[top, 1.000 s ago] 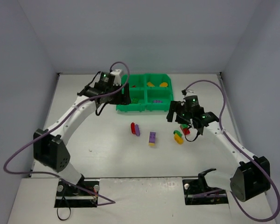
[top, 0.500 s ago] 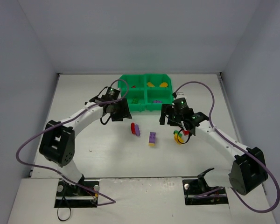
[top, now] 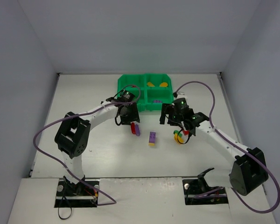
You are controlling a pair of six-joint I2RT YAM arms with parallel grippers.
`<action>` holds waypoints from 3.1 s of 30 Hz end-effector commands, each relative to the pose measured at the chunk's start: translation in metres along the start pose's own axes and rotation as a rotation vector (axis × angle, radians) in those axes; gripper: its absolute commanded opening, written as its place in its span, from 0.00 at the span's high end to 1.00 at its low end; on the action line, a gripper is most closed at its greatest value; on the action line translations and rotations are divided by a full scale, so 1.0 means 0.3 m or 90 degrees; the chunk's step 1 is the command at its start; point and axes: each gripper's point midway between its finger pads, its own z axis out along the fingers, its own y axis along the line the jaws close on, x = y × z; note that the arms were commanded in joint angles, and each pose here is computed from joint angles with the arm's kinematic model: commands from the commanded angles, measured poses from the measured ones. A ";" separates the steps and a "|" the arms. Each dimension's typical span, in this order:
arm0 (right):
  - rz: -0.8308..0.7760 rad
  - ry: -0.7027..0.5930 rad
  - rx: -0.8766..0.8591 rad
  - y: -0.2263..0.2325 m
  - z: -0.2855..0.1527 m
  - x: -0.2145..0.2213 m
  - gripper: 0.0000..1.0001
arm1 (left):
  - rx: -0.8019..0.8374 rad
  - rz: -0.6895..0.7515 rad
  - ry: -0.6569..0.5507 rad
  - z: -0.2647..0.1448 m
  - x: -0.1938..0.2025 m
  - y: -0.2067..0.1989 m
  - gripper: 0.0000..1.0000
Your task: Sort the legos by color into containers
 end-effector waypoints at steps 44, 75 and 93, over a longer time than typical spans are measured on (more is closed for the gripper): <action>-0.129 -0.069 -0.268 0.264 -0.125 -0.101 0.18 | 0.036 0.113 -0.199 -0.235 -0.118 -0.013 1.00; -0.168 0.090 -0.571 0.607 -0.057 -0.062 0.19 | 0.192 0.309 -0.363 -0.491 -0.154 -0.136 1.00; -0.170 0.099 -0.598 0.628 -0.059 -0.054 0.81 | 0.213 0.329 -0.367 -0.502 -0.152 -0.161 1.00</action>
